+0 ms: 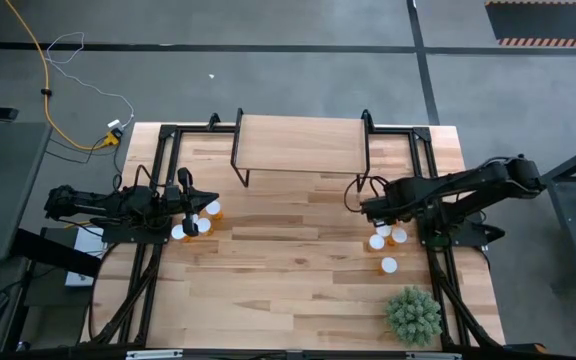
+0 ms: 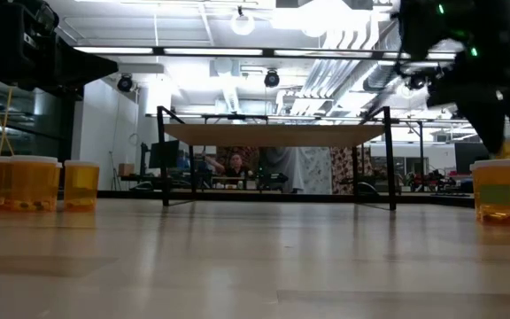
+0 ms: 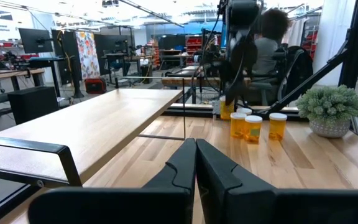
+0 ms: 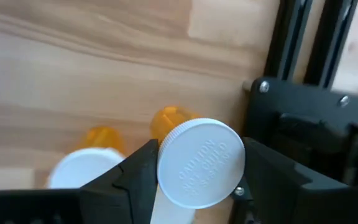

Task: Pick and place medicine bottles onto shelf by color
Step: Put the yellow pill bottle on the shelf

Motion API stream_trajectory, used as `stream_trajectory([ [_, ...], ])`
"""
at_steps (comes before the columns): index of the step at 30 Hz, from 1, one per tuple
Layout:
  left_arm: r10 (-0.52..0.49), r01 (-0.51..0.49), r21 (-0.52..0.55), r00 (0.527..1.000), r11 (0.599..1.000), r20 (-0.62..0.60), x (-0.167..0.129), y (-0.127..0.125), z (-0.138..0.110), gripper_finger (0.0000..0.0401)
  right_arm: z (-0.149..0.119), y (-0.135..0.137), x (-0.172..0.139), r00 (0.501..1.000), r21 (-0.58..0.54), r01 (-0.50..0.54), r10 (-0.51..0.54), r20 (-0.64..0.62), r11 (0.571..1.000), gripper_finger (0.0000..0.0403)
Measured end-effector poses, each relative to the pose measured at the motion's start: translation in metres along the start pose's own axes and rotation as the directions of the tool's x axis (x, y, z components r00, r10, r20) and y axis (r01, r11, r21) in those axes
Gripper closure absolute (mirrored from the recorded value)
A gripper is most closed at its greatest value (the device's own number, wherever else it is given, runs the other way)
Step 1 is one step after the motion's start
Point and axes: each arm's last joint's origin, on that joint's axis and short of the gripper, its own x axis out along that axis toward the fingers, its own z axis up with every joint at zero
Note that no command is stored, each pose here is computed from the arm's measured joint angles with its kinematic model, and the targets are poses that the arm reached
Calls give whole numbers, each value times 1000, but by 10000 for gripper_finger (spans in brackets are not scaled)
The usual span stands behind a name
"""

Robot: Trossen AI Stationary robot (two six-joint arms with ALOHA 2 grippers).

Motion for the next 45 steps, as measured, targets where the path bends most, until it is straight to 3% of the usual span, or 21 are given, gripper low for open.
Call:
stream_trajectory([
  [3, 0, 0, 0, 1000, 1000, 0, 0, 0, 0, 400, 6, 2, -30, 997, -79, -65, 69, 47, 995, 209],
  [6, 0, 0, 0, 1000, 1000, 0, 0, 0, 0, 400, 10, 6, -65, 976, -192, -186, 204, 76, 963, 209],
  [10, 0, 0, 0, 1000, 1000, 0, 0, 0, 0, 400, 13, 12, -113, 890, -338, -385, 442, 111, 859, 210],
  [13, 0, 0, 0, 1000, 1000, 0, 0, 0, 0, 400, 17, 16, -143, 818, -439, -446, 555, 154, 780, 210],
  [18, 0, 0, 0, 1000, 1000, 0, 0, 0, 0, 400, 39, 33, -179, 774, -575, -359, 579, 257, 735, 210],
  [26, 0, 0, 0, 1000, 1000, 0, 0, 0, 0, 400, 109, 67, -188, 882, -654, -76, 356, 308, 753, 210],
  [30, 0, 0, 0, 1000, 1000, 0, 0, 0, 0, 400, 148, 78, -178, 894, -697, -31, 331, 300, 716, 210],
  [35, 0, 0, 0, 1000, 1000, 0, 0, 0, 0, 400, 192, 74, -154, 931, -661, 16, 229, 283, 750, 210],
  [39, 0, 0, 0, 1000, 1000, 0, 0, 0, 0, 400, 216, 62, -143, 944, -567, 7, 181, 275, 823, 210],
  [45, -1, 1, 0, 1000, 1000, 0, 0, 0, 0, 400, 234, 45, -137, 950, -325, -61, 155, 271, 944, 210],
])
